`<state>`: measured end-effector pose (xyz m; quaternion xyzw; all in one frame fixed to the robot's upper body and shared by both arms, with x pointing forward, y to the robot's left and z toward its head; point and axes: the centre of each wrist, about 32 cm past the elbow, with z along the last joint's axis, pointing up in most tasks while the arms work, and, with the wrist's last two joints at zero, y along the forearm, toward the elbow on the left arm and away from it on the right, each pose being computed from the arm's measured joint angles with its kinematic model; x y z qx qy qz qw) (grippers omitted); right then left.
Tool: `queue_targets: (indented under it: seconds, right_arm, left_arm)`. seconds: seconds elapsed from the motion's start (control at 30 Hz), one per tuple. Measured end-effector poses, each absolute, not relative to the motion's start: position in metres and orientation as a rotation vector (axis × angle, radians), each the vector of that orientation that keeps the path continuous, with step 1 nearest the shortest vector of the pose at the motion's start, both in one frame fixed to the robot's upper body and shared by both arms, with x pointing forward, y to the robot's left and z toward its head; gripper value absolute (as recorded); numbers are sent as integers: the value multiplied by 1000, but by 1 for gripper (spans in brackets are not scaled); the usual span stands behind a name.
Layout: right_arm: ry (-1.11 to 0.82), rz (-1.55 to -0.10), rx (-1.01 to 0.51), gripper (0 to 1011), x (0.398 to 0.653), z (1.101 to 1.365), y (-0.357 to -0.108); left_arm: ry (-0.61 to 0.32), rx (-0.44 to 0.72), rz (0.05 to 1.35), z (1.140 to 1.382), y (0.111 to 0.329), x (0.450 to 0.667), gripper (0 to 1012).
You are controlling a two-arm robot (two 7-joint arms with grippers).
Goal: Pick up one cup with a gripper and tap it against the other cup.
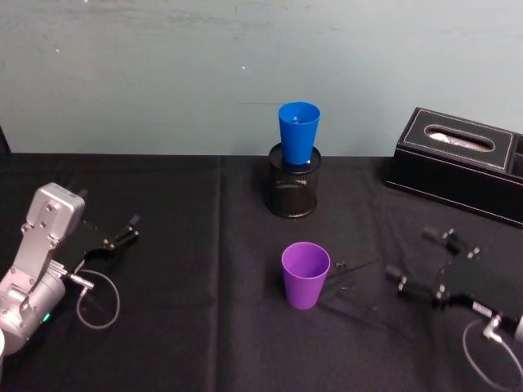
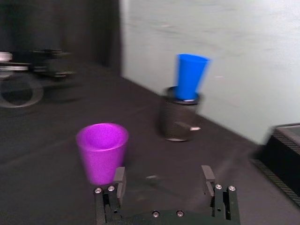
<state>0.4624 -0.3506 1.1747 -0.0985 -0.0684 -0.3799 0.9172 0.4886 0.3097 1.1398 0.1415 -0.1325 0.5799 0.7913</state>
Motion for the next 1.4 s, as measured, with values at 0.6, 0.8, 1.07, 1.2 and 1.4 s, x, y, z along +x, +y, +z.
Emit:
queue_targets:
  seconds: [0.6,0.8,1.07,1.2,1.4]
  right_arm:
    - [-42,-607,-184,1003,467,1159,-335]
    - [-42,-597,-187,1003,472,1157,-326]
    - [-35,-580,-210,1003,479,1152,-314]
    - [-33,-574,-218,1003,485,1149,-305]
    - [-35,-573,-223,1003,494,1143,-289]
  left_arm:
    - [-285,304,1248,1140,310,489,1011]
    - [-285,304,1248,1140,310,489,1011]
    - [-285,304,1248,1140,310,489,1011]
    - [-285,304,1248,1140,310,489,1012]
    - [-285,305,1248,1140,310,489,1011]
